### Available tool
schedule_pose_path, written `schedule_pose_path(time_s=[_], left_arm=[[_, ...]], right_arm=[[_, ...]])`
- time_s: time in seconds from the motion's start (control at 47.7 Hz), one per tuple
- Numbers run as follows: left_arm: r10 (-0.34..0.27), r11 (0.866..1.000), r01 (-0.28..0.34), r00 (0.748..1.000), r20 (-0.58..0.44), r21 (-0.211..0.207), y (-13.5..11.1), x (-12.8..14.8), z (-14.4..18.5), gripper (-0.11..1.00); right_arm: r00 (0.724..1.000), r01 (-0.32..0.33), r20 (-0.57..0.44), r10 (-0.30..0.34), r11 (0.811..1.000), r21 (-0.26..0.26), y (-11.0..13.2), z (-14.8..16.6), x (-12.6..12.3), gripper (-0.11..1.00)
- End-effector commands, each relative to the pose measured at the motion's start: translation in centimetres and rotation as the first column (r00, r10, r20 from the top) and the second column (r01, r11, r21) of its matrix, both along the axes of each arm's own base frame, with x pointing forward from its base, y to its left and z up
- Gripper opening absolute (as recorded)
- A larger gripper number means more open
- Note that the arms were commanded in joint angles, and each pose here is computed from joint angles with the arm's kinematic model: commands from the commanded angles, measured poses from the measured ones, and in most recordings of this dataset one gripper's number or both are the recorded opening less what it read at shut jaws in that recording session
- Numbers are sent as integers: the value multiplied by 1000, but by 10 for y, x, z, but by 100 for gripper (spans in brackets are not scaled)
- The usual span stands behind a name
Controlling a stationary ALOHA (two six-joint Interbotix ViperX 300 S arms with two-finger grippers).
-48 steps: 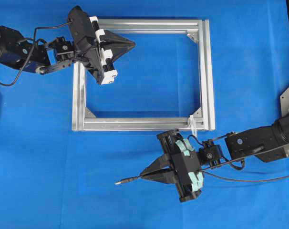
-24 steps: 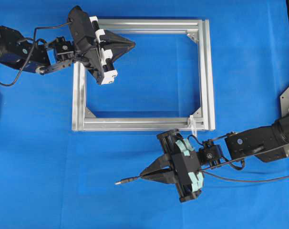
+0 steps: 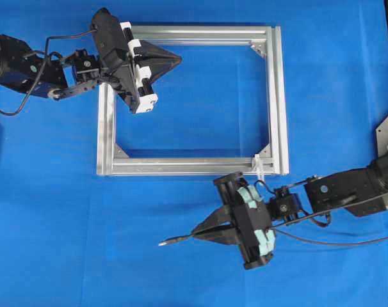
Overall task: Insert the wire through the string loop located on the right side.
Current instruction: 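Swing the right gripper right and aim the plug at the white loop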
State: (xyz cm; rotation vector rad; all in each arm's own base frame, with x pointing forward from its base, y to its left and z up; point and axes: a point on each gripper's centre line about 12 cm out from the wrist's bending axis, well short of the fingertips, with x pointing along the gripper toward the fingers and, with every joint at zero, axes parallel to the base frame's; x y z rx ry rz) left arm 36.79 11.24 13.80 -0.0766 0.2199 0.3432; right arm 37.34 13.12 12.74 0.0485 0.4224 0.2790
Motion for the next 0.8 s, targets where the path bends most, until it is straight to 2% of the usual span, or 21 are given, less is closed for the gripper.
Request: schedule_pose_path(time_s=[0.0, 0.272, 0.587, 0.775], left_arm=[[-2, 1000, 1, 999, 50, 18, 1, 2, 18, 2], [-1, 1000, 0, 999, 54, 18, 1, 2, 19, 2], [1, 1000, -2, 998, 58, 15, 1, 3, 20, 2], [-1, 1000, 0, 998, 56, 15, 1, 3, 20, 2]], right_arm=[[999, 1, 35, -2, 1000, 20, 0, 16, -5, -4], [999, 43, -28, -42, 998, 37, -17, 8, -52, -4], [994, 75, -82, -71, 996, 46, -45, 1, -126, -4], [994, 73, -85, -68, 996, 53, -59, 3, -163, -4]])
